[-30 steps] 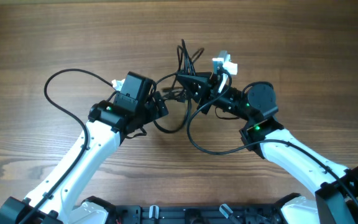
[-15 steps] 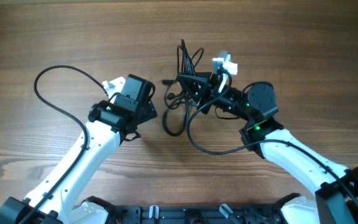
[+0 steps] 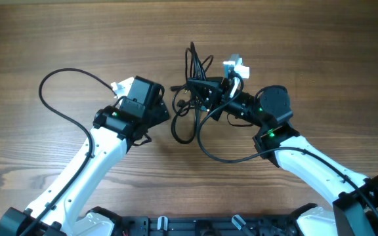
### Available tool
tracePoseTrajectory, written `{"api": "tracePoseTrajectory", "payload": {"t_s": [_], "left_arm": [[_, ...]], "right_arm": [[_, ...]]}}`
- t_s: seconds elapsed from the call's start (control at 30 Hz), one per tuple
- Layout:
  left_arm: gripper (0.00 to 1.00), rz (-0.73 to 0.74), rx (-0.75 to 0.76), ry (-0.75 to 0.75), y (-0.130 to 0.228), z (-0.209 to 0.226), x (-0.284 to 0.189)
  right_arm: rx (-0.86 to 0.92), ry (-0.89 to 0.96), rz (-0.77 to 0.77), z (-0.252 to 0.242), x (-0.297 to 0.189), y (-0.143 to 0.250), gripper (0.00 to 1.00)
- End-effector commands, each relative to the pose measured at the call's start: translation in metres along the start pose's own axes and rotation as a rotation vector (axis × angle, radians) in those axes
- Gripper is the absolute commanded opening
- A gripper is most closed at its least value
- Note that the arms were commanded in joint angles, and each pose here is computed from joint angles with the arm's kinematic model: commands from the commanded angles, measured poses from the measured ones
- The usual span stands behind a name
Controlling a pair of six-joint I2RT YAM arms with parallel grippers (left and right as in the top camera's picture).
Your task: Untangle cables
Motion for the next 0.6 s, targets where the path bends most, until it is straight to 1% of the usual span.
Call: {"api": "tracePoseTrajectory", "payload": {"t_s": [0.0,0.07,0.17,0.33,0.43,0.57], "left_arm": [[1.00,0.024,0.004,0.158,-0.004,-0.021,-0.003],[1.00,0.006,0.004,0.184,-0.007,-0.025,-0.003],[1.00,-0.010,0.051,0.235,-0.010,-0.031,-0.005],[1.00,-0.051,0.044,0.260,-0.018,-0.035,-0.006],[1.00,-0.078,0.041,0.277,-0.023,-0.038,-0.007],[1.00,-0.112,0.026,0.290,-0.030,-0.038,-0.008]], "right_arm": [[-0.010,-0.011,-0.007,0.004,0.000,-0.003,0.04],[-0.007,-0.010,-0.005,0.004,0.000,-0.002,0.04],[0.001,-0.001,0.004,0.002,0.000,0.000,0.04],[0.018,-0.007,0.042,0.001,-0.001,0.005,0.04],[-0.004,-0.023,0.060,0.002,-0.001,0.007,0.04],[-0.001,-0.024,0.064,0.002,-0.001,0.008,0.04]]}}
Point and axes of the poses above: each gripper's point midway between its finger pads, its own x axis out along the fingers, its own z axis along the line the jaws close on, y = z × x, the point moved 7 cm from there along -x, back along the fingers, and after that the axes turned 11 degrees about x, right-handed, at the moved point
